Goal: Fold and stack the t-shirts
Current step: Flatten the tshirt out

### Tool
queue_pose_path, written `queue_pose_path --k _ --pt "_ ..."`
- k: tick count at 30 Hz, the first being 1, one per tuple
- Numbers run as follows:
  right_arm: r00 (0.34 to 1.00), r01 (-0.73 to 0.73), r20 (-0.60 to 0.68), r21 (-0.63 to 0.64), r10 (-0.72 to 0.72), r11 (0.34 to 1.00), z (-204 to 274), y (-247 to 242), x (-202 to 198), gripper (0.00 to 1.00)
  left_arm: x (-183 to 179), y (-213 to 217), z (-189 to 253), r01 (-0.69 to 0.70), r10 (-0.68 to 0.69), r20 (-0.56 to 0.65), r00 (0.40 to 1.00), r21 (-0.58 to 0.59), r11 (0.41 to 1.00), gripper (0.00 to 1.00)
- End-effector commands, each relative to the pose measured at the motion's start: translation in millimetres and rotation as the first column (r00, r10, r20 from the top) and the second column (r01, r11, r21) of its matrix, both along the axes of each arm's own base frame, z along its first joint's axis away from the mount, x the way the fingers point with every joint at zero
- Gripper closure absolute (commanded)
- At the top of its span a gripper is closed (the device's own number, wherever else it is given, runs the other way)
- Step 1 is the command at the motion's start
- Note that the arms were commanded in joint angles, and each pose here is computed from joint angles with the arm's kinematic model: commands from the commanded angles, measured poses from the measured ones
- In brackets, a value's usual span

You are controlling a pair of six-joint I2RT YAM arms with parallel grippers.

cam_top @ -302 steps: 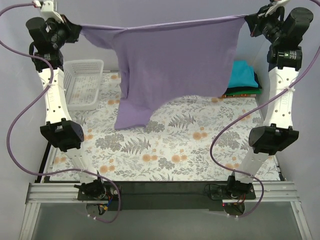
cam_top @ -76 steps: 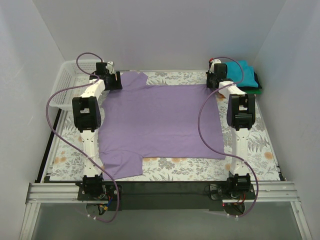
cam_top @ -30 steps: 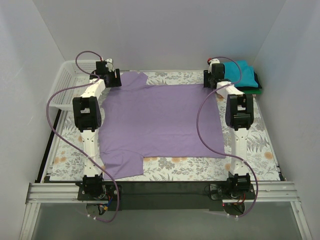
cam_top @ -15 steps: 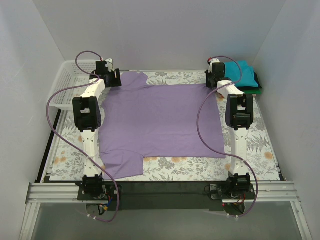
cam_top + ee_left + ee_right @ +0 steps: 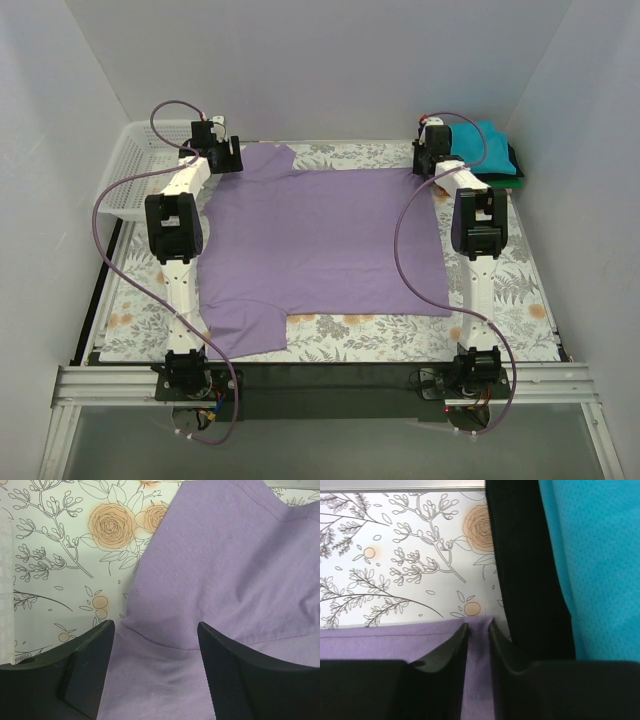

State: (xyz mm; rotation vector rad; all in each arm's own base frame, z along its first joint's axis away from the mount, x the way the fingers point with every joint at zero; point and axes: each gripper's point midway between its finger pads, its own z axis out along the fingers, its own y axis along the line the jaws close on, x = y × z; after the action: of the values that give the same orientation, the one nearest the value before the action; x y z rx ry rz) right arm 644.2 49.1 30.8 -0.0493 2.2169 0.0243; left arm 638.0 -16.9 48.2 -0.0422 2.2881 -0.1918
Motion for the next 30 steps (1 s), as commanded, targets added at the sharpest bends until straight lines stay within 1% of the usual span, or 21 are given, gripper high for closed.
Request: queue_pose_path --k 1,3,4,7,10,12,13,14,17,19,22,23,25,26,29,30 --pt "0.993 0.115 0.032 0.033 -0.116 0.993 13.8 -11.6 6.8 0.68 6.5 2.4 28.3 -0.004 0.004 0.049 0.999 0.002 1.000 0.33" --pt "0.991 0.129 0.033 0.060 -0.131 0.990 19.2 -10.7 6.0 0.59 5.3 2.5 30.3 -0.003 0.003 0.049 0.999 0.003 1.000 0.33" --pt "0.991 0.127 0.028 0.074 -0.129 0.989 19.3 -8.4 5.2 0.50 4.4 1.2 29.4 -0.001 0.001 0.046 0.999 0.001 1.000 0.33" --pt "0.990 0.136 0.013 0.118 -0.138 0.984 20.5 -8.2 4.1 0.37 3.1 1.7 27.2 -0.003 0.004 0.039 0.999 -0.003 1.000 0.33" --pt "0.988 0.150 0.008 0.114 -0.152 0.982 16.2 -11.0 5.0 0.37 3.6 1.5 27.6 -0.002 0.002 0.041 0.999 -0.004 1.000 0.33" --pt "0.987 0.158 0.003 0.099 -0.159 0.982 8.7 -13.7 5.9 0.42 3.5 1.5 27.8 -0.002 0.001 0.041 0.999 0.003 1.000 0.33" --pt "0.985 0.172 -0.002 0.090 -0.172 0.981 5.0 -16.3 5.0 0.47 3.3 3.3 27.4 -0.006 0.005 0.040 0.999 0.007 1.000 0.33" --pt "0.984 0.179 -0.005 0.091 -0.179 0.980 2.3 -17.7 4.6 0.49 3.1 4.0 28.0 -0.005 0.005 0.040 0.999 0.012 1.000 0.33" --pt "0.985 0.174 -0.007 0.091 -0.174 0.981 -2.8 -17.0 6.1 0.53 1.9 5.8 29.2 -0.004 0.003 0.040 0.999 0.025 1.000 0.33" --pt "0.988 0.154 -0.004 0.096 -0.154 0.983 -2.0 -13.2 7.4 0.53 2.3 5.1 30.8 -0.003 0.002 0.043 0.999 0.027 1.000 0.33" --pt "0.993 0.116 0.002 0.086 -0.117 0.990 -0.6 -5.3 8.7 0.59 4.6 5.9 31.1 -0.008 0.007 0.047 0.999 0.029 1.000 0.33" --pt "0.994 0.104 0.006 0.075 -0.105 0.992 0.0 -3.0 9.6 0.63 4.6 6.8 30.0 -0.011 0.010 0.044 0.999 0.027 1.000 0.33" --pt "0.996 0.085 0.008 0.059 -0.086 0.995 -0.6 2.1 10.0 0.65 5.0 6.1 31.6 -0.011 0.010 0.047 0.999 0.028 1.000 0.33" --pt "0.997 0.075 0.013 0.053 -0.076 0.996 1.2 4.8 10.8 0.68 4.7 7.6 31.3 -0.014 0.012 0.046 0.999 0.031 0.999 0.33" --pt "0.997 0.070 0.015 0.047 -0.070 0.996 1.2 6.3 10.8 0.84 4.2 8.9 30.7 -0.016 0.014 0.043 0.999 0.038 0.999 0.33" --pt "0.999 0.050 0.019 0.053 -0.051 0.997 2.5 10.3 10.9 0.95 3.6 8.8 28.4 -0.017 0.015 0.038 0.999 0.037 0.999 0.33"
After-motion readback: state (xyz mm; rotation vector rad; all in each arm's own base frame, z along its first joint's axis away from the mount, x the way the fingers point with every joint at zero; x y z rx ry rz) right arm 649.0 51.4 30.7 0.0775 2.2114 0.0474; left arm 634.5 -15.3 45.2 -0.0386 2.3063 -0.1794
